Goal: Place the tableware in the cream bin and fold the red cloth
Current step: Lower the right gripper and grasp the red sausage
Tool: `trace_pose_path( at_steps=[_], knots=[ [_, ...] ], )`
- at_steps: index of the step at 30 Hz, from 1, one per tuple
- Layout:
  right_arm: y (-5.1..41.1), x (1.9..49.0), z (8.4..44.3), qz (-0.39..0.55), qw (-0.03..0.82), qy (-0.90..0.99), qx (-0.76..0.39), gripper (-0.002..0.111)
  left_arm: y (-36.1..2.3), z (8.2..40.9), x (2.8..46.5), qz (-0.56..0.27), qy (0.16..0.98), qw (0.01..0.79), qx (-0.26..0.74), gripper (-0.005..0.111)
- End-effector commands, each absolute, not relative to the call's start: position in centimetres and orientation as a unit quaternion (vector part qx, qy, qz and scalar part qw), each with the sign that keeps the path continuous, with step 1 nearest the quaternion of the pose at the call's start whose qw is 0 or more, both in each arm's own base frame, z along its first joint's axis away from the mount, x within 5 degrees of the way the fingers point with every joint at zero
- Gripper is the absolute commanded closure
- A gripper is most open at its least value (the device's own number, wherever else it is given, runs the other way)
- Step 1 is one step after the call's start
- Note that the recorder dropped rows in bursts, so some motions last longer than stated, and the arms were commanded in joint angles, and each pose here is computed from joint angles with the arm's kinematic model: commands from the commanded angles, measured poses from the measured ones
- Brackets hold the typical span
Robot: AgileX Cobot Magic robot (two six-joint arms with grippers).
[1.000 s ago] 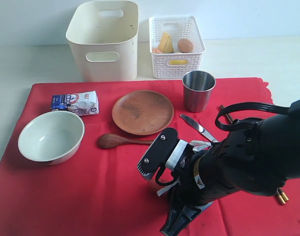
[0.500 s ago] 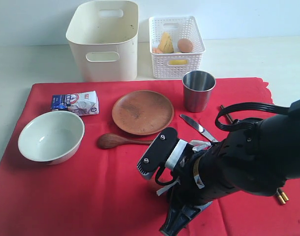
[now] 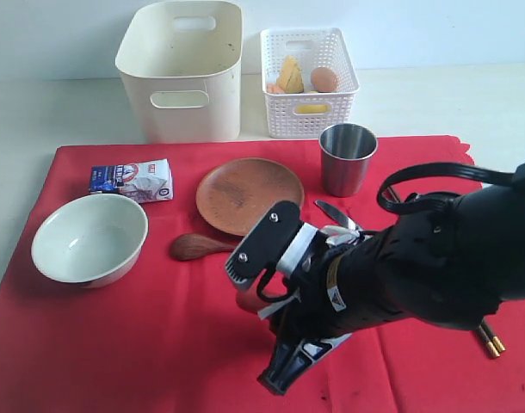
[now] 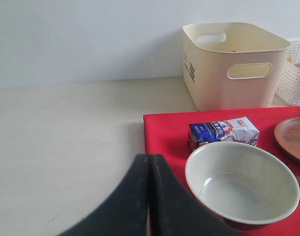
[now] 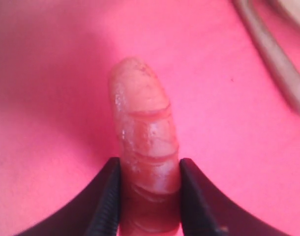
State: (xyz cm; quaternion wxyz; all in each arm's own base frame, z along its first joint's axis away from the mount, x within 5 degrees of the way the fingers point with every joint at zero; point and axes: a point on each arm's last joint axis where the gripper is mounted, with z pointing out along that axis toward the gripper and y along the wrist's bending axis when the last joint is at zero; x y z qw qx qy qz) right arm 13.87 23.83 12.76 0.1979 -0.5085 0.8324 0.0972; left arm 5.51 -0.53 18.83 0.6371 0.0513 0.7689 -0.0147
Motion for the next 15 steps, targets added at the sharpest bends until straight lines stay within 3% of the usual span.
trace_pose_path(
  at_steps=[1,15],
  knots=[
    [24.9,14.4,15.4,0.122,0.243,0.820,-0.503,0.108,-0.5,18.9,5.5,-0.019,0.766,0.641,0.047,0.106],
    [26.9,16.4,19.0,0.152,0.307,0.806,-0.483,0.108,-0.5,18.9,5.5,-0.019,0.766,0.641,0.047,0.106]
  ],
)
